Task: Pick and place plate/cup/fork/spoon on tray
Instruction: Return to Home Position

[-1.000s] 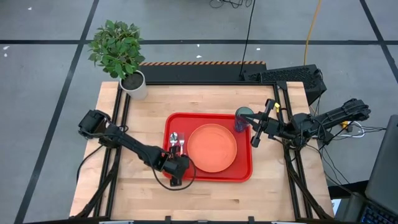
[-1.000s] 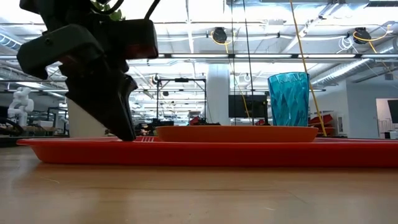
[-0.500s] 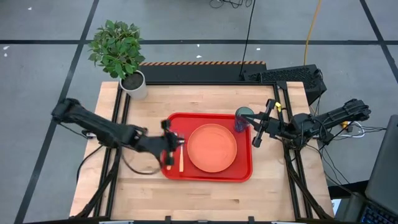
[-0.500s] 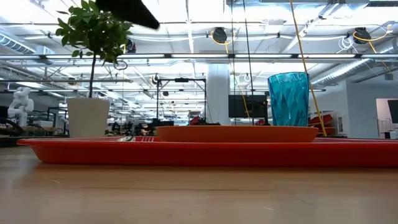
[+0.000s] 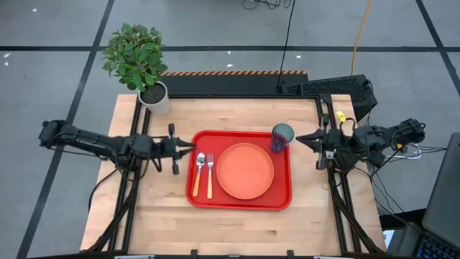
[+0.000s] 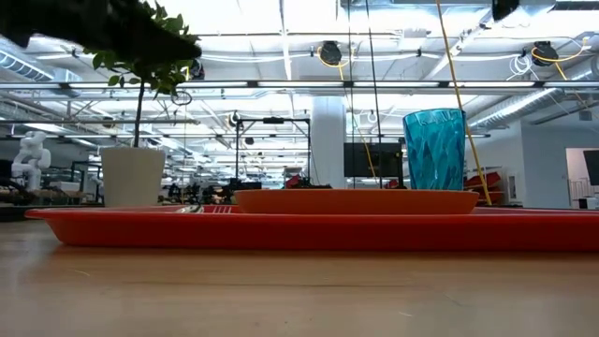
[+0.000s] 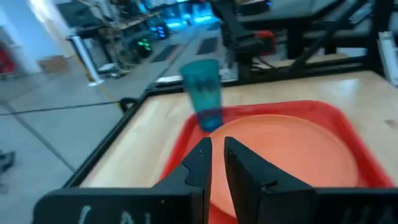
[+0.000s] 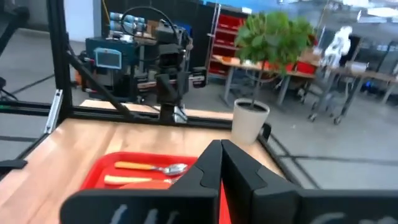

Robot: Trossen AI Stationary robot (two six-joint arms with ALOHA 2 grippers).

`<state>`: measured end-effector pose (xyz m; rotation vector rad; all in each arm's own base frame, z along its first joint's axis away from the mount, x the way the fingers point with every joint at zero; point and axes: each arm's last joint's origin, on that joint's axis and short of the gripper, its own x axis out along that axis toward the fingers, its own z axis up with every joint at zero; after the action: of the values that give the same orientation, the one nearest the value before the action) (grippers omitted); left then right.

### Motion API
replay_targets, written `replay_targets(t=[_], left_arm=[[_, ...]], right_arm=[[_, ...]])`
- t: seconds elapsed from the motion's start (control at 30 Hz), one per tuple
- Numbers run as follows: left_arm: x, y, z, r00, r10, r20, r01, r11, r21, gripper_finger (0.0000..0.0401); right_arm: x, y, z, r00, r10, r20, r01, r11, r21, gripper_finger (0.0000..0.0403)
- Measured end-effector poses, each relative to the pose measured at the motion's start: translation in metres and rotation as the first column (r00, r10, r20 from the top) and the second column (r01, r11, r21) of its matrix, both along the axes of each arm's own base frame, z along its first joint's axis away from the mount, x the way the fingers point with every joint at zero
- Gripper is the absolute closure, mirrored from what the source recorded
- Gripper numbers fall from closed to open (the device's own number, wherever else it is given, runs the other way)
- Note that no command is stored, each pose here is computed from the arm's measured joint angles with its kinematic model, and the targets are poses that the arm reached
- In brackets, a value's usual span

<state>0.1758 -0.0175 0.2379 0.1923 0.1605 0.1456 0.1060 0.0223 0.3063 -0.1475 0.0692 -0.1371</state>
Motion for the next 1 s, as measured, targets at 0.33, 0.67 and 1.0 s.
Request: replay_targets(t=[0.33, 0.67, 1.0], left_arm=[[-0.020, 0.026, -0.034, 0.998, -0.054, 0.024, 0.056, 0.994, -0.094, 0.0354], [-0.024, 0.039, -0.036, 0.998, -0.059, -0.001, 0.059, 0.995, -0.085, 0.0354], [-0.031, 0.047, -0.036, 0.999, -0.033, -0.028, 0.031, 0.997, -0.075, 0.0354]], right_arm=[[-0.004, -0.001, -0.065, 1.000, -0.005, -0.018, 0.007, 0.994, 0.112, 0.0403], [-0.024, -0.008, -0.070, 0.997, -0.005, 0.073, -0.005, 0.990, 0.139, 0.0403], [-0.035, -0.012, -0.083, 1.000, -0.012, -0.010, 0.014, 0.977, 0.213, 0.0403]])
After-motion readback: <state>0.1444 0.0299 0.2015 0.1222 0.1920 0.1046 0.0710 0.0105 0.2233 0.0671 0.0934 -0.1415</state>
